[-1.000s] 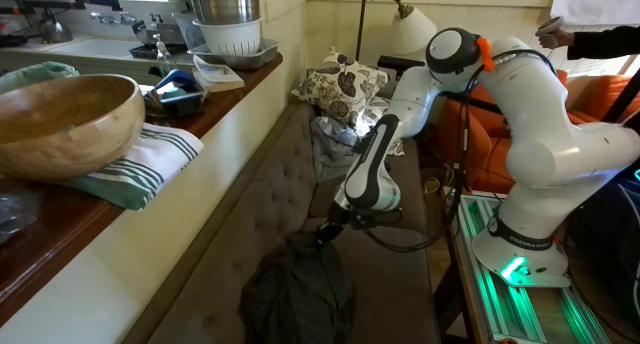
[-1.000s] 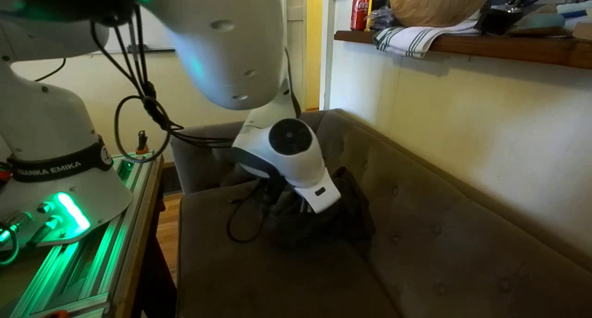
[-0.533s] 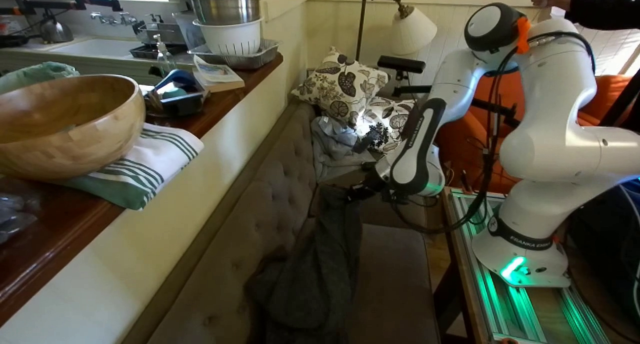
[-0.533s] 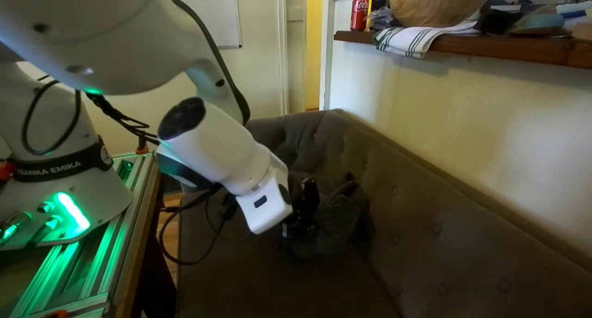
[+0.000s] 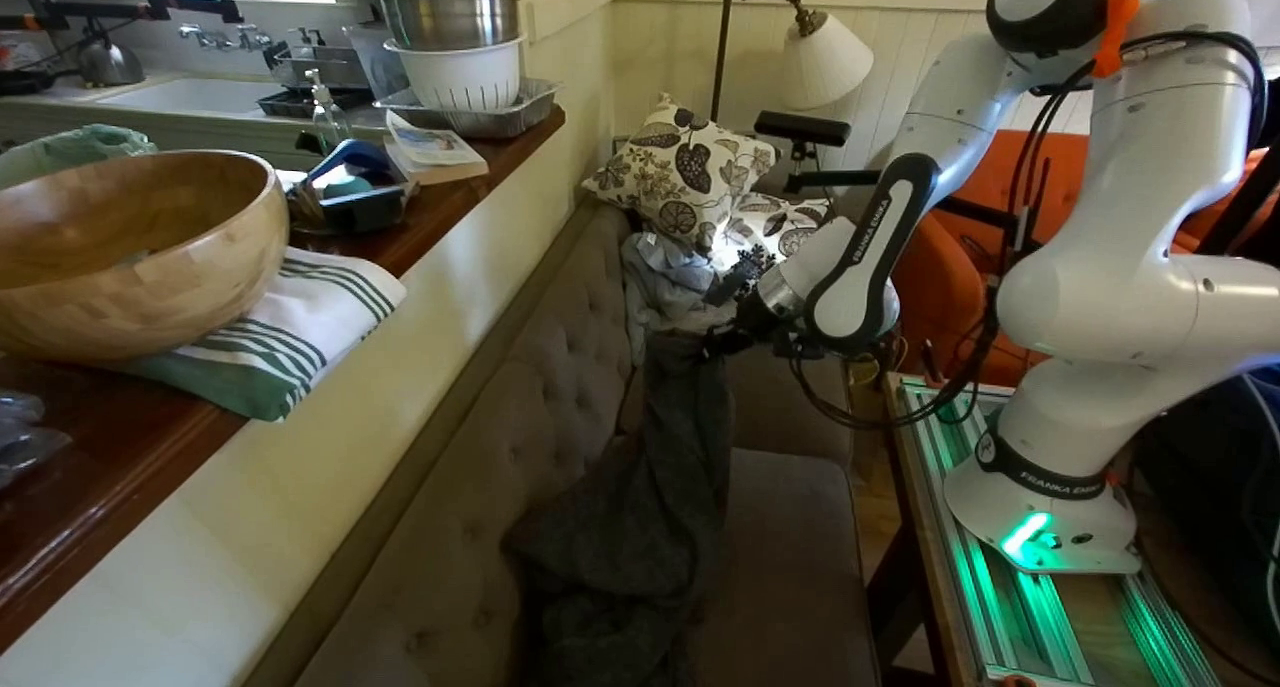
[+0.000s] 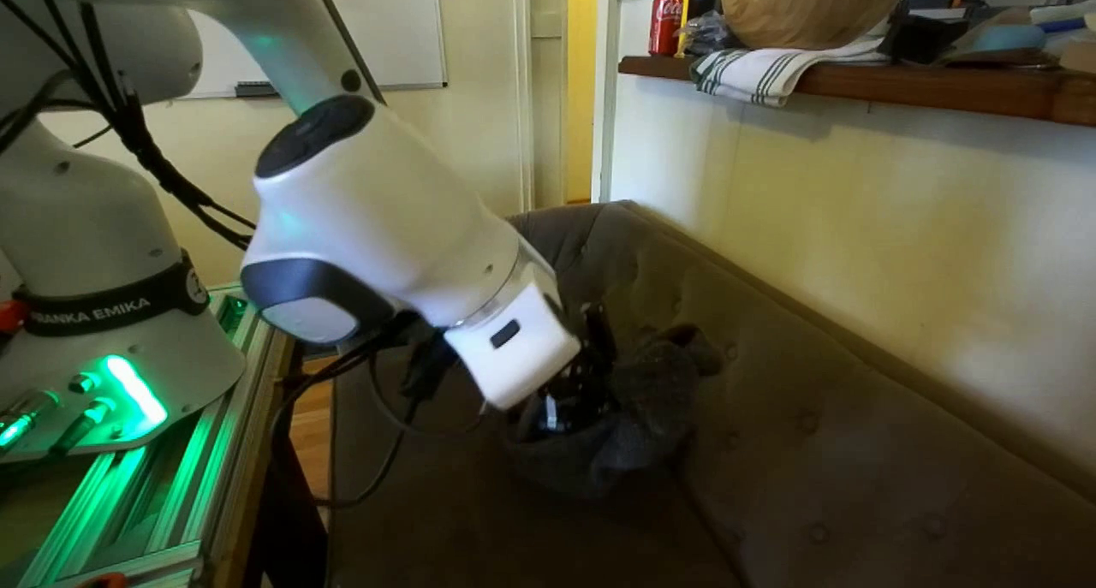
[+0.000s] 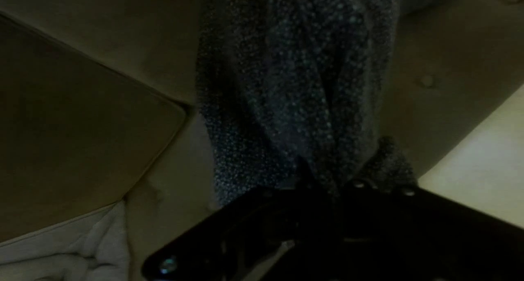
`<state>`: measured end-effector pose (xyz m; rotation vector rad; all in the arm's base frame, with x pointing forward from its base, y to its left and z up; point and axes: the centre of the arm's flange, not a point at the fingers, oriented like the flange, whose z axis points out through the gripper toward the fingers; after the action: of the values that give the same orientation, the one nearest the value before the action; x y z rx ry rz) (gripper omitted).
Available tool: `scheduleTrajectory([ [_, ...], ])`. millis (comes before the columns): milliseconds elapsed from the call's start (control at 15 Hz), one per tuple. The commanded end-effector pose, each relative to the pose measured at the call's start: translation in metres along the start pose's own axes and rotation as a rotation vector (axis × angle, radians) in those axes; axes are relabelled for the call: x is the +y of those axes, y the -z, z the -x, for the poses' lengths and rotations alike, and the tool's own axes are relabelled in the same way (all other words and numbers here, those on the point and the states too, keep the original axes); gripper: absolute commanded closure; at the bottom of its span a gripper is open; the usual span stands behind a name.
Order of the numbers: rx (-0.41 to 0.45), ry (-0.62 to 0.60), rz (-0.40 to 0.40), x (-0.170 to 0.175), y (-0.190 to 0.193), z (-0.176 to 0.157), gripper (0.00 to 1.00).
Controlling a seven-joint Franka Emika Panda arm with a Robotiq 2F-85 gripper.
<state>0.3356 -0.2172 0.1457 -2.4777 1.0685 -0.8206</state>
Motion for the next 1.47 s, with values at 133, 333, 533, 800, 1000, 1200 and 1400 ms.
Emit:
scheduleTrajectory([
  [133,-0.14,0.203,-0.239,-0.145,-0.051,0.047,0.98],
  [333,-0.251,0.303,-0.377,-0.217,-0.087,0.092,0.98],
  [533,-0.363,0.381,-0.491,-0.277,-0.126,0.133,0.98],
  [800,-0.542,0.498,-0.574,-0.343,-0.183,0.167,0.98],
  [1000,-0.703,0.573,-0.605,-0.365,-0.226,0.178,0.67],
  [1200,-0.879,0.657,-0.603,-0.363,-0.235,0.176,0.51],
  [1400,-1.046,0.703,-0.523,-0.334,-0.219,0.165,0.31],
])
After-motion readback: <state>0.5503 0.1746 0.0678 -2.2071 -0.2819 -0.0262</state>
